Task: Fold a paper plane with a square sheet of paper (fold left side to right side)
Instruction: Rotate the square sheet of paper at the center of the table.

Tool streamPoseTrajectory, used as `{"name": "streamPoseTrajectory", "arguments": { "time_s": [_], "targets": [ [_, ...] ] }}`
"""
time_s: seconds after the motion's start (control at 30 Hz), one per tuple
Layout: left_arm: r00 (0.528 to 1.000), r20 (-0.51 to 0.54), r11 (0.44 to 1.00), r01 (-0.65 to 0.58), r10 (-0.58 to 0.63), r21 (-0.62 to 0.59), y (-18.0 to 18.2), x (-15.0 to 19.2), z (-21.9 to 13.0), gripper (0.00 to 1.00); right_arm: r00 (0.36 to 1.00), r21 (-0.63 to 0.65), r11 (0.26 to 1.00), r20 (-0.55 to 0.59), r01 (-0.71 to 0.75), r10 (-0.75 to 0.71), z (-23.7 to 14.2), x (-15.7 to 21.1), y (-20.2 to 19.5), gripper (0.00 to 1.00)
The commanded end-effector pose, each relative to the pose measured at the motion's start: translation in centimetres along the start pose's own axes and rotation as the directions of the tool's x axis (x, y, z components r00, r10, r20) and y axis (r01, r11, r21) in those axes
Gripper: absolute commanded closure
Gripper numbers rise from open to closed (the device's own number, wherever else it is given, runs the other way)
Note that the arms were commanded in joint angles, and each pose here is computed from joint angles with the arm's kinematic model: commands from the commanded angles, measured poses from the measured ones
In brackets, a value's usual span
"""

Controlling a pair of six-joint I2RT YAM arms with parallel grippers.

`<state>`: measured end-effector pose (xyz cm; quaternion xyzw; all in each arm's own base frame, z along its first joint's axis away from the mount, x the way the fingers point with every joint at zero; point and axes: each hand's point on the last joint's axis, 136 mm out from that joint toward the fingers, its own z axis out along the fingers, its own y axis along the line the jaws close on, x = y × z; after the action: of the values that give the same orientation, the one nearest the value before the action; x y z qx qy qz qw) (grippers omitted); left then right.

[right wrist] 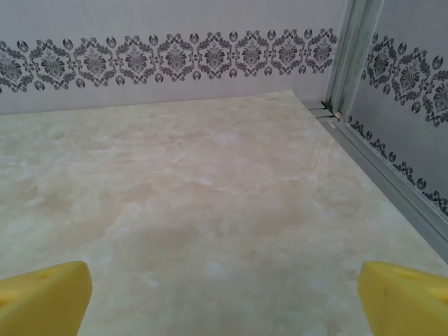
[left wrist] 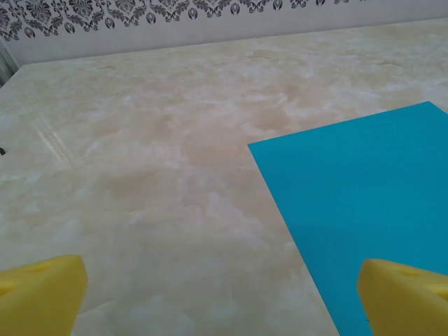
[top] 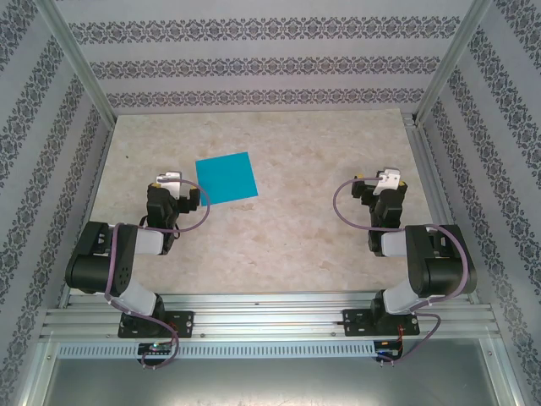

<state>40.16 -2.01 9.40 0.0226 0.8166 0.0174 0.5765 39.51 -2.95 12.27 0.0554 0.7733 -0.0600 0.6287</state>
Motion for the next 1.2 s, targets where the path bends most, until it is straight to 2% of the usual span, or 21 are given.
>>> {"name": "streamPoseTrajectory", "arguments": {
  "time_s": [0.0,0.63,0.7,0.8,0.87,0.97,1.07,1.17],
  "targets": [
    [1.000,0.029,1.000,0.004,-0.004,0.004,0.3,-1.0,0.1,0.00,0.999,0.009,1.000,0.024,-0.025,0.024,-0.1,-0.4,-0.2,0.02],
    [0.999,0.037,1.000,0.009,-0.008,-0.004,0.4,-1.1,0.0,0.00,1.000,-0.011,1.000,0.016,-0.022,0.022,-0.1,-0.2,0.1,0.02],
    [0.999,0.028,0.999,0.027,-0.026,-0.046,1.2,-2.2,-0.4,0.00,0.999,-0.003,1.000,0.035,-0.028,0.028,-0.3,-0.9,-0.1,0.02],
    [0.997,-0.001,0.995,0.072,-0.073,-0.076,1.9,-5.5,-2.0,0.00,0.998,0.030,0.999,0.050,-0.043,0.041,-1.8,-3.0,-0.9,0.02],
    [0.991,-0.050,0.992,0.126,-0.127,-0.030,1.2,-7.3,-3.2,0.00,0.996,0.054,0.995,0.015,-0.083,0.083,-2.5,-4.8,-1.3,0.02],
    [0.955,-0.172,0.966,0.253,-0.240,0.059,-0.8,-8.3,-4.3,0.00,0.987,0.026,0.989,-0.066,-0.145,0.146,-3.7,-6.4,-0.6,0.02],
    [0.895,-0.338,0.910,0.368,-0.292,0.190,-4.3,-7.5,-3.8,0.00,0.957,0.014,0.970,-0.163,-0.242,0.241,-4.4,-6.8,0.4,0.02],
    [0.829,-0.487,0.874,0.427,-0.276,0.232,-6.9,-5.4,-2.1,0.00,0.921,-0.013,0.956,-0.270,-0.295,0.280,-4.7,-6.1,2.5,0.02]
  ]
}}
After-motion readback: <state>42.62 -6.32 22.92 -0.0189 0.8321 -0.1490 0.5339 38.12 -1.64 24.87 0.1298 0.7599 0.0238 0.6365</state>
